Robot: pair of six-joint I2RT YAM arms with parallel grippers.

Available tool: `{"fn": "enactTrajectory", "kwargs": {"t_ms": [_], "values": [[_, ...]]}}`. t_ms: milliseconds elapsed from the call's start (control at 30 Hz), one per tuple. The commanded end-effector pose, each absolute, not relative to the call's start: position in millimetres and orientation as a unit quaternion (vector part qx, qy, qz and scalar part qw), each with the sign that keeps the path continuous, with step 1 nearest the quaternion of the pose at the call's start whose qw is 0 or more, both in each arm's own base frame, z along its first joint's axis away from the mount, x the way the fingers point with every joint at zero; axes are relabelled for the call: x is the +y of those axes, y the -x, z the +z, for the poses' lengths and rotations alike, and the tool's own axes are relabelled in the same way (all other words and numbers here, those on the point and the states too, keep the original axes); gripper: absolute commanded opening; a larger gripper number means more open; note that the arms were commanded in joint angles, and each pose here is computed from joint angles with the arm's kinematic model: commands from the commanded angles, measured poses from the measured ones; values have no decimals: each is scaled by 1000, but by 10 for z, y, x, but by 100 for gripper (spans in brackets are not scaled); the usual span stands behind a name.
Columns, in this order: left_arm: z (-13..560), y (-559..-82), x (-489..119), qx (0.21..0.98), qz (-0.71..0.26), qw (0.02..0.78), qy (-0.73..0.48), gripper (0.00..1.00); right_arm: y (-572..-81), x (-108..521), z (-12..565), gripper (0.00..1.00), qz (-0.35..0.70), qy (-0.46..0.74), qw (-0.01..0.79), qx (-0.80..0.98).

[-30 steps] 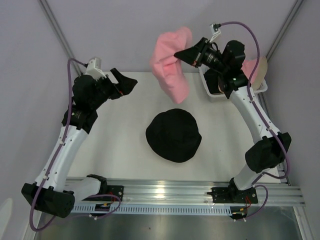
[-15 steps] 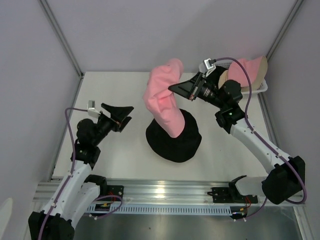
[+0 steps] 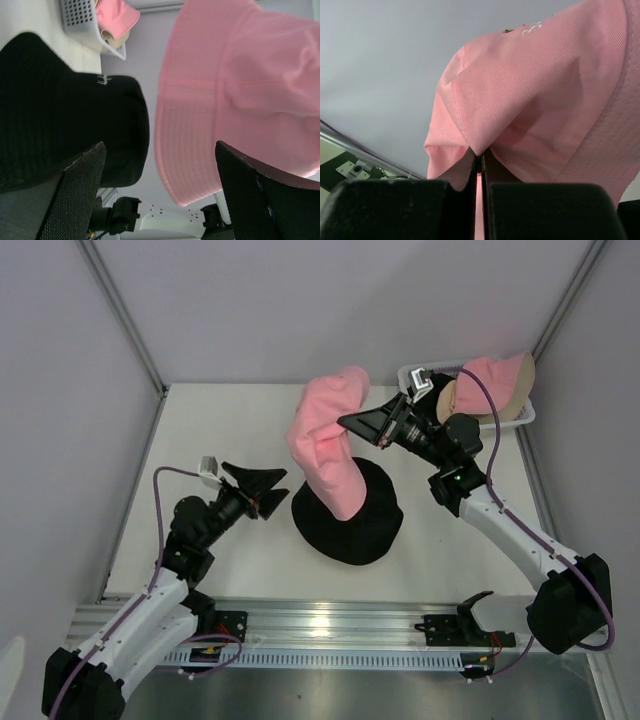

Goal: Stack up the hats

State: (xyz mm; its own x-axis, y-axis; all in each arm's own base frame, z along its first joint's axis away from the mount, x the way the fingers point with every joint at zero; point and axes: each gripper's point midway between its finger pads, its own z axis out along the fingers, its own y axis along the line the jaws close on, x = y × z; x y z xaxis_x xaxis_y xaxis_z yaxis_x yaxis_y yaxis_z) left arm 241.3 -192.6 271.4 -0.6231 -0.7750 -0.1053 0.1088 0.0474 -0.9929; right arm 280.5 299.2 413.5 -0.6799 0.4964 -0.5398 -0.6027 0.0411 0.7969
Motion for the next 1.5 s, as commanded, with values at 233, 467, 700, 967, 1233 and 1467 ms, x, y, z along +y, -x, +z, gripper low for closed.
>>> {"fn": "enactTrajectory", "kwargs": {"t_ms": [233,467,700,967,1233,1467], "values": [[2921,-2352,-2237,575,-707,331,244,91,-2689,2890,4349,0,709,26,429,560],[3004,-2380,-2378,551,-734,334,215,87,-2685,2902,4317,0,709,25,423,564],[3240,-2401,-2364,508,-757,362,196,74,-2672,2922,4262,0,712,19,406,572],[3277,-2379,-2398,498,-762,371,184,7,-2655,2844,4186,0,669,20,426,608],[3311,-2407,-2219,576,-647,465,183,1,-2667,2510,3842,0,514,-18,429,743],[3173,-2379,-1953,630,-551,513,193,1,-2446,2352,3757,0,491,-44,397,774]]}}
